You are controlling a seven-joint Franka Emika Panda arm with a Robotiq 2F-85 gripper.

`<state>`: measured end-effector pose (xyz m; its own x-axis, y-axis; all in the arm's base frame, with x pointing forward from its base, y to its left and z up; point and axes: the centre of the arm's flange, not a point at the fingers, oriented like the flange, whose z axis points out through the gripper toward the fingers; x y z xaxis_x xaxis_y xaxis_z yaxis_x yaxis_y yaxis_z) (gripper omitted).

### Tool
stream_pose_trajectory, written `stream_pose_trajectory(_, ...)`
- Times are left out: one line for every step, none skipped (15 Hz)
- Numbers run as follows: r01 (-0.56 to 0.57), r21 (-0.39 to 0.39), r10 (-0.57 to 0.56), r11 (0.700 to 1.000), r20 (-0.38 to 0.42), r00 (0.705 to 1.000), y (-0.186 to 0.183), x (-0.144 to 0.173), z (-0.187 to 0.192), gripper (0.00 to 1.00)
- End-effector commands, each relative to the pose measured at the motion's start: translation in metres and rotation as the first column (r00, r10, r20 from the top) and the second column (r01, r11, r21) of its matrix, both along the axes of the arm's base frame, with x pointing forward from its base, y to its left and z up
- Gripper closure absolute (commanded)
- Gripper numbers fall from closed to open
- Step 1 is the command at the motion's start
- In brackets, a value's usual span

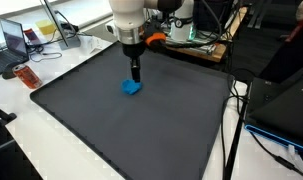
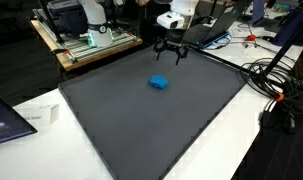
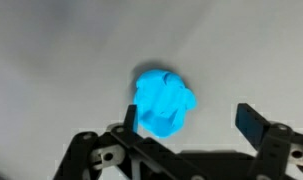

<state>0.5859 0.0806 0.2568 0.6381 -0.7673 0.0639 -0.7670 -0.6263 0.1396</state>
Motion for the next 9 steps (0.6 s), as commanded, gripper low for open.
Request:
stream_pose_trajectory(0.012,-0.066,-0.008,0.998,0.066,0.998,-0.007,-0.027,0.009,0.00)
stream_pose_trajectory(0.006,-0.071,0.000,0.997,0.077,0.997,-0.008,-0.030,0.008,0.00)
stream_pose_trajectory(-0.010,-0.071,0.016,0.997,0.082,0.997,-0.008,-0.033,0.006,0.00)
stream_pose_trajectory(-0.015,-0.072,0.022,0.997,0.088,0.996,-0.009,-0.035,0.005,0.00)
stream_pose_trajectory(-0.032,-0.078,0.039,0.996,0.093,0.995,-0.012,-0.039,0.003,0.00)
stream_pose_trajectory(-0.050,-0.082,0.059,0.995,0.105,0.993,-0.016,-0.042,0.001,0.00)
stream_pose_trajectory(-0.075,-0.083,0.084,0.994,0.111,0.990,-0.017,-0.044,-0.001,0.00)
stream_pose_trajectory(-0.096,-0.083,0.106,0.992,0.120,0.987,-0.018,-0.046,-0.003,0.00)
stream_pose_trajectory(-0.108,-0.085,0.118,0.991,0.133,0.984,-0.020,-0.048,-0.004,0.00)
